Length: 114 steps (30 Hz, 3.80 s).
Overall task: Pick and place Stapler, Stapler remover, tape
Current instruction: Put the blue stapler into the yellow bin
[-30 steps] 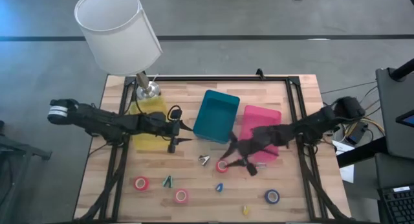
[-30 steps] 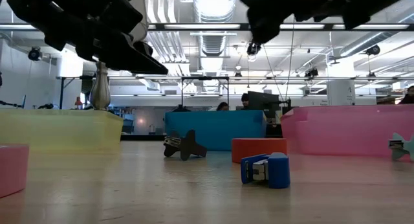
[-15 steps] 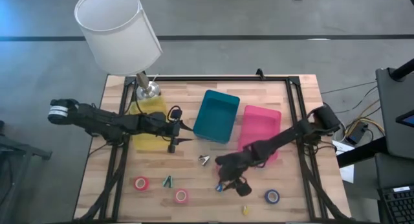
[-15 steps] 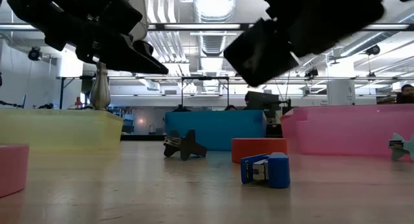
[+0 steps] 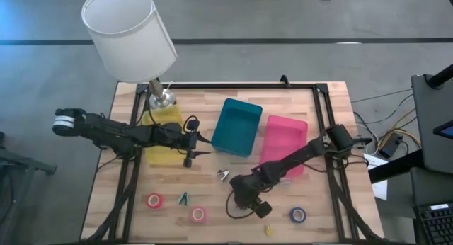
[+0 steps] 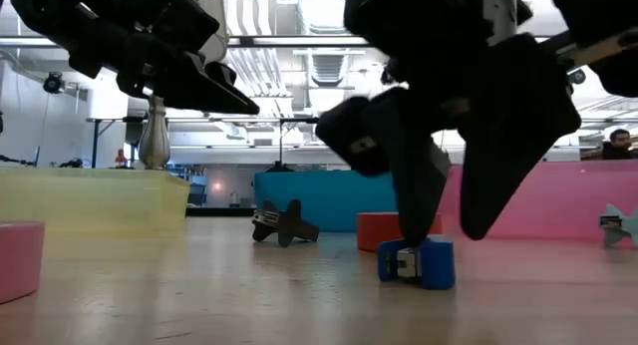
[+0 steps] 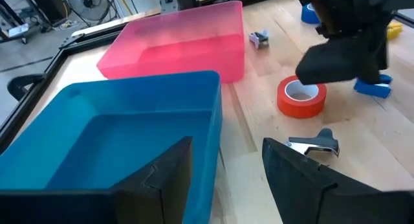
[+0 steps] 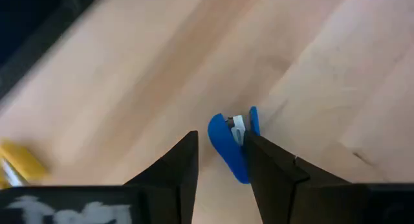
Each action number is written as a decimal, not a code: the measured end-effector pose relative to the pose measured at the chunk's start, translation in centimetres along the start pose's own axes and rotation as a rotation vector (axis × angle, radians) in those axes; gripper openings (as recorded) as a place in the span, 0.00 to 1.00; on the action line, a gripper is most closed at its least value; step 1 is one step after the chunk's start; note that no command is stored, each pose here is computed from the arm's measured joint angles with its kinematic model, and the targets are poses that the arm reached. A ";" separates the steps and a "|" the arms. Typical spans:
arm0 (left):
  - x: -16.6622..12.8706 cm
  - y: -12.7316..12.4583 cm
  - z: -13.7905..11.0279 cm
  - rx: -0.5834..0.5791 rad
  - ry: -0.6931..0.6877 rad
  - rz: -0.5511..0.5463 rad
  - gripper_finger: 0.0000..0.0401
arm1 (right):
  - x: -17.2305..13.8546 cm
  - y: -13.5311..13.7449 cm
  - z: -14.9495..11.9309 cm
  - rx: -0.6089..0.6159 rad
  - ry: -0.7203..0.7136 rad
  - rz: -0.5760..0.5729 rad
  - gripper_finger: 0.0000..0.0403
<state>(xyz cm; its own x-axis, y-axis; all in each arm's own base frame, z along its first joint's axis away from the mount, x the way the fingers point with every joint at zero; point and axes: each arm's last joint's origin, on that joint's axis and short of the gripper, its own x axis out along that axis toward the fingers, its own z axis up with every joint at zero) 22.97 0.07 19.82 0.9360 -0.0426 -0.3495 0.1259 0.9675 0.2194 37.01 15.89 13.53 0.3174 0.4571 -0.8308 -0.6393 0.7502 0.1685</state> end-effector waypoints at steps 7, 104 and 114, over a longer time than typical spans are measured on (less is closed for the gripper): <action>0.0 0.0 -0.1 -0.026 0.008 -0.002 0.47 | 0.0 -0.2 0.3 -0.135 0.042 -0.144 0.27; 0.0 -0.2 -0.6 -0.209 0.028 -0.004 0.47 | 0.9 -1.9 -0.9 -0.086 -0.197 -0.218 0.34; -0.1 -0.2 -0.7 -0.209 0.030 -0.005 0.47 | 4.1 -2.8 -1.2 -0.110 -0.196 -0.200 0.37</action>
<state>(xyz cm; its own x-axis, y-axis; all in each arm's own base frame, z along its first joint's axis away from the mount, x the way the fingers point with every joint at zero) 22.67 0.07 19.19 0.9248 -0.0427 -0.3780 0.0562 0.9981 0.0248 39.27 15.06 9.01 0.5671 0.3969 -0.7217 -0.6189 0.7835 -0.0554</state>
